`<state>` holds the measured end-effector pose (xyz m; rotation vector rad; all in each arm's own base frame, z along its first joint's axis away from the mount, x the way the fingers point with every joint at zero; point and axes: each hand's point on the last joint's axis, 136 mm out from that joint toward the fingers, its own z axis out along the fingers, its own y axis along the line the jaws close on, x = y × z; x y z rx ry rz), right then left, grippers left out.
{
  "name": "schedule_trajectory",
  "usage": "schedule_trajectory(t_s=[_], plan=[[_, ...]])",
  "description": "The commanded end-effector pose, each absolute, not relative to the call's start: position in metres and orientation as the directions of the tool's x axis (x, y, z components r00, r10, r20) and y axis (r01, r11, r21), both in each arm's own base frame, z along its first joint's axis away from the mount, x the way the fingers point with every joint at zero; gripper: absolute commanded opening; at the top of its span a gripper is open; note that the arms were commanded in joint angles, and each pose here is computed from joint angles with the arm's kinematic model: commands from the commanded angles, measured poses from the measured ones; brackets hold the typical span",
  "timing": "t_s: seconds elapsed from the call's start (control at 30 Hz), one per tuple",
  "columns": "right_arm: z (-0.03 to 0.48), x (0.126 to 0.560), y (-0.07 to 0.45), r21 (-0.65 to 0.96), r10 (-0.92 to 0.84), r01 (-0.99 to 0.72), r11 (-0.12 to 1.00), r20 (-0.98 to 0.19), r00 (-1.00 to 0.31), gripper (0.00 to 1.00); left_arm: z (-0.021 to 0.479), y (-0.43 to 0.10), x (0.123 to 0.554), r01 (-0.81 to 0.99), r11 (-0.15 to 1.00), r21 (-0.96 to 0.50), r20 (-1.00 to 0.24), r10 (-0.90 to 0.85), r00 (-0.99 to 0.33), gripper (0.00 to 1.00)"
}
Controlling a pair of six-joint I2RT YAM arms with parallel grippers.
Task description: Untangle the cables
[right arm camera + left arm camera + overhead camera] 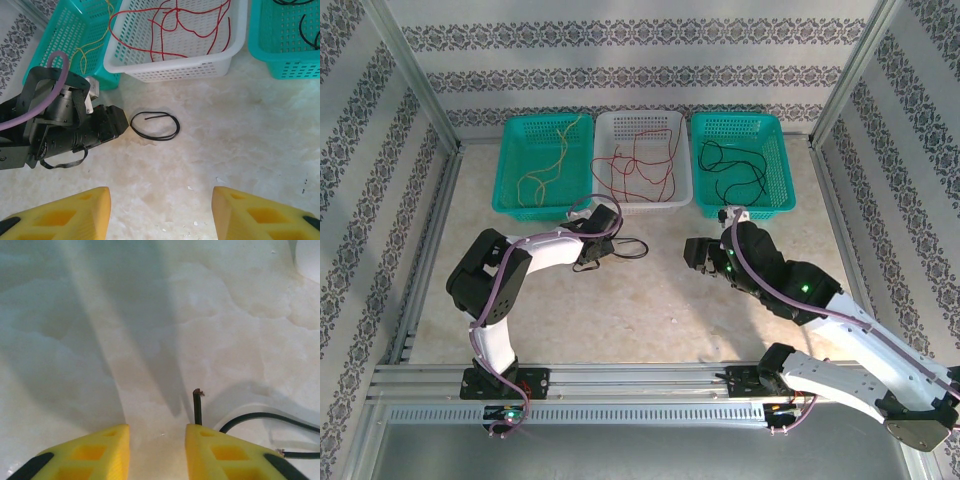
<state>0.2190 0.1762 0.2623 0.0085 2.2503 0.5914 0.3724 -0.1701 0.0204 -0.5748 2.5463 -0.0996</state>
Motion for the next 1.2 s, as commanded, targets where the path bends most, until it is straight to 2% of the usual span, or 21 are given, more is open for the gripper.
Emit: schedule_trajectory(t_s=[0.0,0.13,0.33,0.5,0.6,0.73,0.97,1.17], plan=[[0.256,0.217,0.175,0.411,0.190,-0.172,0.895,-0.700,-0.688,0.56,0.031,-0.207,0.392,-0.289,0.905,-0.311,-0.522,-0.417,-0.744,0.32],[0.255,0.218,0.176,0.409,0.187,-0.173,0.896,-0.701,-0.688,0.57,0.041,-0.214,0.396,-0.237,0.922,-0.305,-0.562,-0.376,-0.737,0.38],[0.255,0.219,0.179,0.407,0.181,-0.178,0.896,-0.700,-0.691,0.56,0.019,-0.211,0.404,-0.291,0.908,-0.301,-0.508,-0.411,-0.757,0.38],[0.257,0.217,0.173,0.406,0.189,-0.173,0.897,-0.708,-0.681,0.56,0.018,-0.202,0.405,-0.336,0.910,-0.242,-0.508,-0.413,-0.755,0.38],[0.257,0.216,0.170,0.404,0.192,-0.168,0.899,-0.708,-0.679,0.56,0.028,-0.192,0.400,-0.357,0.909,-0.215,-0.529,-0.415,-0.740,0.45],[0.257,0.216,0.171,0.408,0.195,-0.167,0.898,-0.708,-0.679,0.56,0.037,-0.184,0.396,-0.354,0.914,-0.197,-0.558,-0.402,-0.726,0.49],[0.260,0.217,0.174,0.409,0.190,-0.175,0.896,-0.708,-0.680,0.56,0.030,-0.180,0.397,-0.353,0.927,-0.126,-0.552,-0.361,-0.752,0.45],[0.263,0.216,0.172,0.408,0.191,-0.176,0.896,-0.711,-0.676,0.56,0.020,-0.187,0.411,-0.344,0.930,-0.132,-0.539,-0.359,-0.762,0.40]])
